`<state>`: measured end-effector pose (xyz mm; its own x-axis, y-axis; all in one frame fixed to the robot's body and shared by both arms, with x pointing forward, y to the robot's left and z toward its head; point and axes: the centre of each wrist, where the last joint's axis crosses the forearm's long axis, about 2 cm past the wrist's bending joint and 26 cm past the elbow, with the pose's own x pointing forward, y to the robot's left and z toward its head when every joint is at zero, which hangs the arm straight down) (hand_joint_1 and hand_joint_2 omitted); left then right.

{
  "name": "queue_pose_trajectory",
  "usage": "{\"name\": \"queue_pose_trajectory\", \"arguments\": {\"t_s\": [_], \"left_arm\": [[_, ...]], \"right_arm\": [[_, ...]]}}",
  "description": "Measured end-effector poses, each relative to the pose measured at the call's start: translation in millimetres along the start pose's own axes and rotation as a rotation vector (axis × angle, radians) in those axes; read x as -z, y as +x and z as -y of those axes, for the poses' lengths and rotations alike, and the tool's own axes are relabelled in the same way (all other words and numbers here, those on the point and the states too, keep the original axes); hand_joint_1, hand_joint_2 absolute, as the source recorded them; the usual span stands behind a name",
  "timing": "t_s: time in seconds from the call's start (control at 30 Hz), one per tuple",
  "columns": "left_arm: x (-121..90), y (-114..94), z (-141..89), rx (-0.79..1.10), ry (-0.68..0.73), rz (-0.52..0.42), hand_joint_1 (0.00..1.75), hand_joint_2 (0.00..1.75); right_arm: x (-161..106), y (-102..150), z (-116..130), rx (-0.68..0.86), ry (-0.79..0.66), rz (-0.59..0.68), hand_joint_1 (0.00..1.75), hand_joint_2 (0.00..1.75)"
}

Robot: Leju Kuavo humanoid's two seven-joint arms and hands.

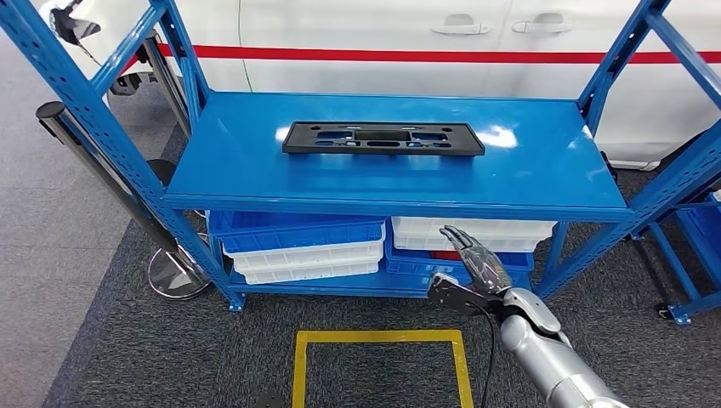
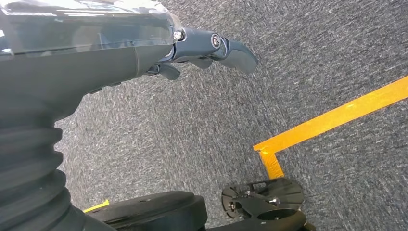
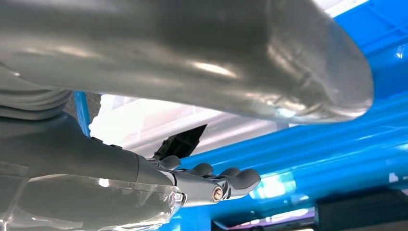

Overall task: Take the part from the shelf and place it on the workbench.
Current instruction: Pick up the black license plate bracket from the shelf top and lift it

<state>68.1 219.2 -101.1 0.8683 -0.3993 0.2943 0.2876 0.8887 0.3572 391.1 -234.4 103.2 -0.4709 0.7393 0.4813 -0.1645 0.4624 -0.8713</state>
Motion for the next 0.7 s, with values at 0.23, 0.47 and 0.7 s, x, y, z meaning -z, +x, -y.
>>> {"name": "queue_pose_trajectory", "arguments": {"t_s": [0.23, 0.47, 0.7], "left_arm": [[0, 0, 0, -0.022, -0.004, -0.003, 0.0, 1.75], [0, -4, 0, -0.026, 0.005, -0.022, 0.0, 1.75], [1, -8, -4, -0.024, 0.02, -0.031, 0.0, 1.75]], "right_arm": [[21, 13, 11, -0.046, 0.067, 0.035, 0.0, 0.0], [63, 32, 68, -0.18, -0.02, 0.106, 0.0, 0.0], [95, 51, 126, -0.323, -0.114, 0.156, 0.0, 0.87]]}}
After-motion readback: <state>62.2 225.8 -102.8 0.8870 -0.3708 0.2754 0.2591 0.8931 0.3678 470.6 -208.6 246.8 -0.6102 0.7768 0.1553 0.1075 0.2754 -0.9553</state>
